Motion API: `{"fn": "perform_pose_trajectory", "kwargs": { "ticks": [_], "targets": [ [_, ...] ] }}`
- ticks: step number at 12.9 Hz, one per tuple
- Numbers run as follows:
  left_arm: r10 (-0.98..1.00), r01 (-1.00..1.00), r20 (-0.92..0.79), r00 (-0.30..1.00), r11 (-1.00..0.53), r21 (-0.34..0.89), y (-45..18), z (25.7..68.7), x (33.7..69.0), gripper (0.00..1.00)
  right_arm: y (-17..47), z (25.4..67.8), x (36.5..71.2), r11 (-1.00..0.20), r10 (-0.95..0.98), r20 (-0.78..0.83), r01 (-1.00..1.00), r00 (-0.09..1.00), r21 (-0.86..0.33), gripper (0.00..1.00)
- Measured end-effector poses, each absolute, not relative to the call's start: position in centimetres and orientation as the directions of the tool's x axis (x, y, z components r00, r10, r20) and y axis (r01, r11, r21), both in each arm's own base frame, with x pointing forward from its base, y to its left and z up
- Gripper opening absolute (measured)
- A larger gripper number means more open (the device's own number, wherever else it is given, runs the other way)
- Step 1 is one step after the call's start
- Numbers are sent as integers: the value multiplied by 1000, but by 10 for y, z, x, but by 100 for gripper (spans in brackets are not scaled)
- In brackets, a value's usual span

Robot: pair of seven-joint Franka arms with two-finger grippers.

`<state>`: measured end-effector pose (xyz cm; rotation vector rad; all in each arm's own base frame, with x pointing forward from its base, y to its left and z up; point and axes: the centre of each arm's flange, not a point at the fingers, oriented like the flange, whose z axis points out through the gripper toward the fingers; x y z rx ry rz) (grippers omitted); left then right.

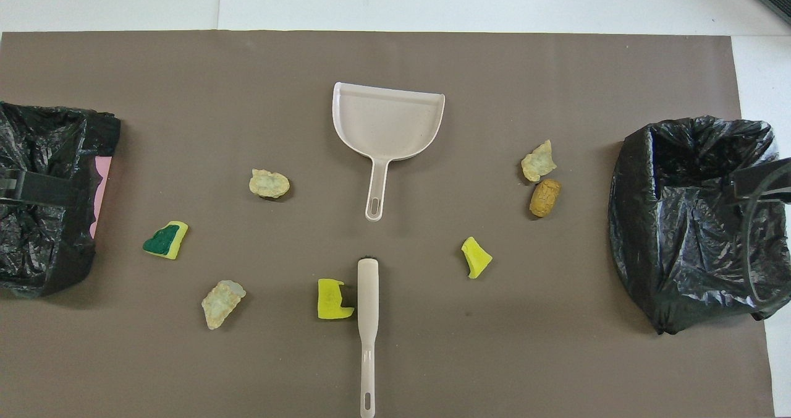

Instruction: Sweep and dump trash in bin

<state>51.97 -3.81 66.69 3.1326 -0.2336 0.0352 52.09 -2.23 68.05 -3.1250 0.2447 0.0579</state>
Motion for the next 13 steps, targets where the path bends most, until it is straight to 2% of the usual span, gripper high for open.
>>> {"fn": "perform_pose_trajectory", "kwargs": {
  "ticks": [7,10,13],
  "targets": [
    [-175,-175,18,984,-984,6,-54,666,518,100,-22,678,518,-988,-155,-54,-155,986,-2,100],
    [-210,-210,-1,978,-977,46,-91,658,504,100,-21,678,518,-988,-153,-55,-154,987,-1,100],
    [-226,-225,-43,973,-974,32,-155,628,472,100,-21,682,514,-988,-153,-55,-154,987,-1,100]
  ]
}}
